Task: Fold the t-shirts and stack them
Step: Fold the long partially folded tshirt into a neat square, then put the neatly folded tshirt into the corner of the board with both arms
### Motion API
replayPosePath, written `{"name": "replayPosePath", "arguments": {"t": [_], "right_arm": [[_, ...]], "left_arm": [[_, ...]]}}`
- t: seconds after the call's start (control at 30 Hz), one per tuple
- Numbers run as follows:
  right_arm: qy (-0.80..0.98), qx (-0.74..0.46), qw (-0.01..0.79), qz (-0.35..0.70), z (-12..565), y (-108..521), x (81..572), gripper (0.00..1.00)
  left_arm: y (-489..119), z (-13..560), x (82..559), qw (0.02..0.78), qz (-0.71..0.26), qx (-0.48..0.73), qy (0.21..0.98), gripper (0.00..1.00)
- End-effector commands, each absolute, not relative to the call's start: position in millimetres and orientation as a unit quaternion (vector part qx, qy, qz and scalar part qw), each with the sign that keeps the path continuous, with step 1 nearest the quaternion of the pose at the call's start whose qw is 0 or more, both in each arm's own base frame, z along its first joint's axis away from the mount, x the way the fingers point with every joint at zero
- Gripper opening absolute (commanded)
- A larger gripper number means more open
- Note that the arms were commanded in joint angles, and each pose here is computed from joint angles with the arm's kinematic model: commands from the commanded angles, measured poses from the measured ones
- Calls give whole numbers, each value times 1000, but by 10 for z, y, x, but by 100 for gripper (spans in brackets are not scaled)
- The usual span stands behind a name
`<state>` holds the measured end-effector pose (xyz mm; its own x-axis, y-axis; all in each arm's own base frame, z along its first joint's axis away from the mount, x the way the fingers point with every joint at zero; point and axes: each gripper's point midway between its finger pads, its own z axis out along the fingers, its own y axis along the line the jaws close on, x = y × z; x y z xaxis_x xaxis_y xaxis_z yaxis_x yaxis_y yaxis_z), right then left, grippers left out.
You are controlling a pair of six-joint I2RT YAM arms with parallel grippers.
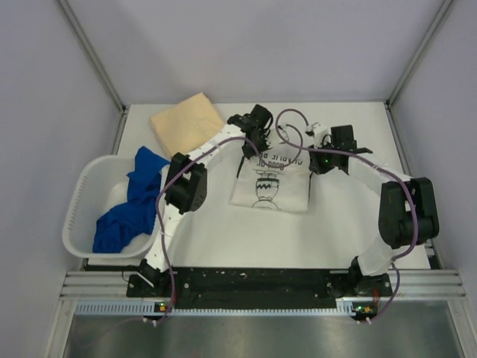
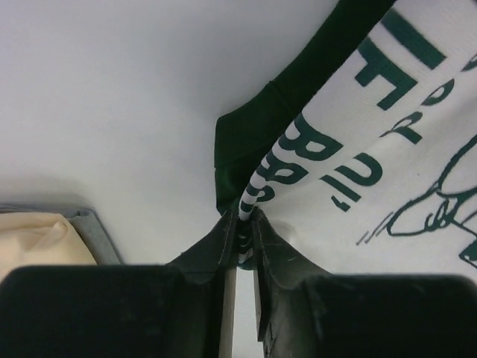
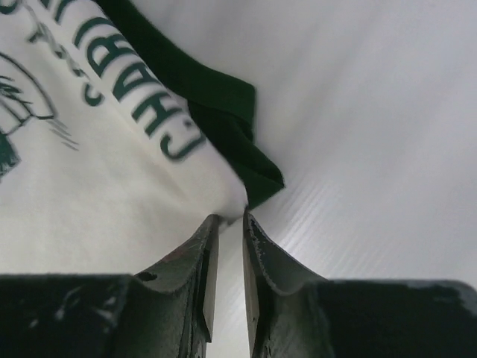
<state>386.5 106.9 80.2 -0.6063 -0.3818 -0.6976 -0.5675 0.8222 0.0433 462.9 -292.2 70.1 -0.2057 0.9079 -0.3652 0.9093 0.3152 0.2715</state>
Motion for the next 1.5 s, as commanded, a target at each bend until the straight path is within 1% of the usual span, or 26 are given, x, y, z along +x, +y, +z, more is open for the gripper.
{"name": "replayPosePath", "arguments": {"t": [0.0,0.03,0.07,0.13,0.2,0.27,0.33,0.4,0.43,0.5,0.53,0.57,0.6,0.63,0.67,0.73,0.8,0.87,0.97,1.07,1.13,1.23,1.33,1.37,1.47], "right_arm": [[904,-196,373,68,817,760,4256,24],[906,-182,377,63,838,738,4329,28],[910,-167,376,59,847,720,4383,31],[912,-141,379,64,982,712,4456,38],[908,-130,389,87,1218,794,4481,38],[904,-119,396,112,1457,874,4407,38],[902,-96,396,145,1614,985,4262,38],[898,-86,386,192,1672,1199,4052,31],[897,-82,374,220,1669,1314,3925,27],[895,-76,340,279,1595,1564,3666,16],[893,-77,320,306,1520,1678,3530,12],[893,-71,306,323,1458,1746,3425,6],[895,-59,289,334,1340,1778,3316,2],[899,-43,273,341,1214,1790,3215,0],[897,-31,266,353,1138,1807,3155,0],[904,-6,237,356,840,1793,2984,0],[917,18,216,334,609,1700,2914,0],[927,42,200,316,433,1594,2861,0],[931,64,202,297,383,1460,2877,0],[936,56,214,275,466,1392,2911,0],[937,47,225,262,579,1347,2954,8],[933,48,253,251,806,1244,3025,30],[923,67,285,248,956,1058,3150,49],[921,68,293,246,974,1013,3203,52],[915,61,309,252,1001,962,3413,57]], "left_arm": [[-2711,824,4950,266,61,543,794,24],[-2718,830,4981,272,65,538,795,30],[-2713,849,5023,279,73,533,796,37],[-2660,971,5127,297,97,518,796,47],[-2577,1223,5196,320,122,498,796,57],[-2534,1490,5201,346,121,484,795,66],[-2530,1729,5128,369,109,474,792,66],[-2612,1889,4918,377,57,471,796,61],[-2742,1931,4735,376,0,478,794,56],[-2937,1803,4323,345,-103,483,798,44],[-3018,1704,4103,321,-155,479,802,37],[-3096,1567,3885,291,-206,476,804,34],[-3149,1494,3693,265,-248,471,804,31],[-3184,1349,3494,228,-285,458,811,30],[-3199,1247,3356,201,-308,443,818,29],[-3165,978,3195,161,-316,428,831,29],[-3033,716,3231,139,-281,415,854,29],[-2918,575,3267,126,-262,406,867,28],[-2761,431,3304,118,-234,401,878,29],[-2708,443,3313,122,-227,403,878,29],[-2698,530,3325,133,-224,406,876,29],[-2658,760,3342,157,-221,415,869,31],[-2628,1016,3353,183,-235,416,859,38],[-2621,1088,3381,194,-242,413,856,41],[-2642,1244,3623,240,-258,388,852,52]]}}
